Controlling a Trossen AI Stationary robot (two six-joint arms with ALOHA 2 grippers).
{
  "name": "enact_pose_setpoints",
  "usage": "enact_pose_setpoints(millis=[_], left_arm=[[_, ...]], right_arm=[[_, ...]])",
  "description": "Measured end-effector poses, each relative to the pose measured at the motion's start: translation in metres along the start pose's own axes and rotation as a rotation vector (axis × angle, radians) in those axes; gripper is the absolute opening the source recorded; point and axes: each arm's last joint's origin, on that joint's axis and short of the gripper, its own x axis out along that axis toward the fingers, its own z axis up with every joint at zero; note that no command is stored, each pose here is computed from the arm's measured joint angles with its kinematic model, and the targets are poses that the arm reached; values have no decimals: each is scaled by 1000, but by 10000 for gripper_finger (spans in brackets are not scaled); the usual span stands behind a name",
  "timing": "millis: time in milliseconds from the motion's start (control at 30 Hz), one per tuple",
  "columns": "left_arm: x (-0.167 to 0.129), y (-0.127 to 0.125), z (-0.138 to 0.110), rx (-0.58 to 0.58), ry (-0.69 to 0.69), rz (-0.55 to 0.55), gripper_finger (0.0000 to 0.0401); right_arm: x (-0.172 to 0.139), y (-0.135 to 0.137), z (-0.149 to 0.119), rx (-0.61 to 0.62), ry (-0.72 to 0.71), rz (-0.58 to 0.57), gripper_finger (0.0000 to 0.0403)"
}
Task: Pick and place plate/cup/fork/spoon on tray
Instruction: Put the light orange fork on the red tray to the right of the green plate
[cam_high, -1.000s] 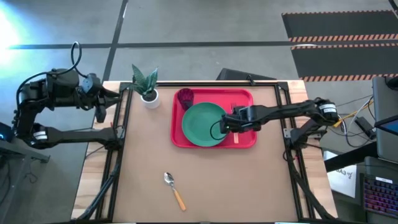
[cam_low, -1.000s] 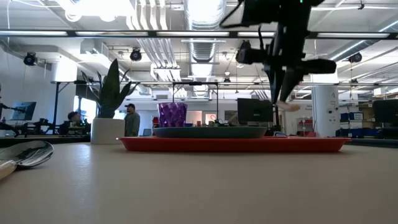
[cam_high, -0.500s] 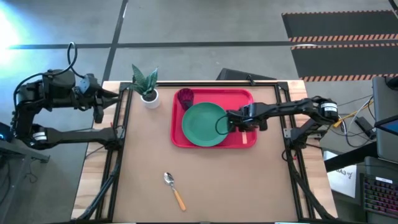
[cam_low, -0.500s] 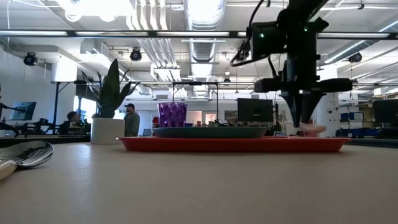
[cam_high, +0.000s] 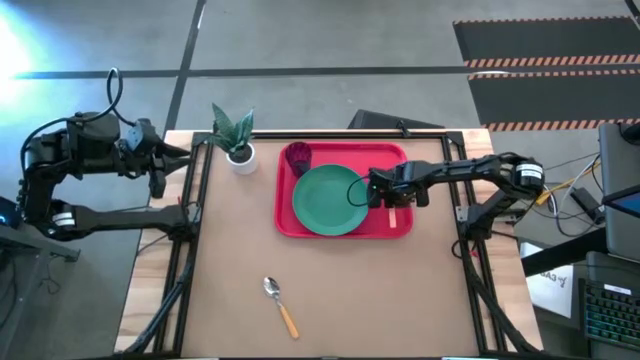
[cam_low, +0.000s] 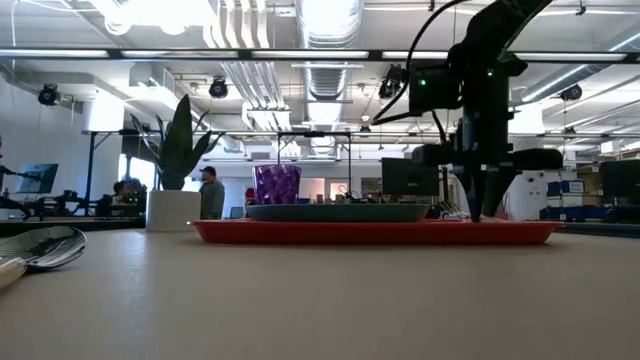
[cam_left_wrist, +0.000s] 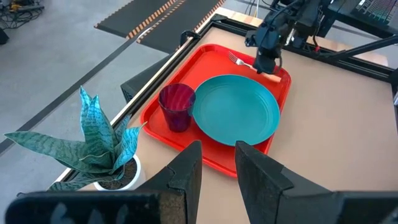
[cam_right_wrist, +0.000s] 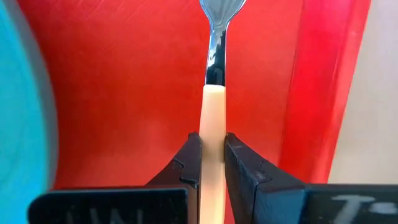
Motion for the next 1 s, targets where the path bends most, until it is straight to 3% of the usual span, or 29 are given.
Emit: enact_pose_setpoints(millis=[833, 1000], left_arm=[[0, 0, 0, 1, 3, 0, 80], [0, 0, 0, 1, 2, 0, 80]], right_arm=[[17, -12, 3, -4, 37, 22, 30], [17, -11, 3, -23, 32, 25, 74]])
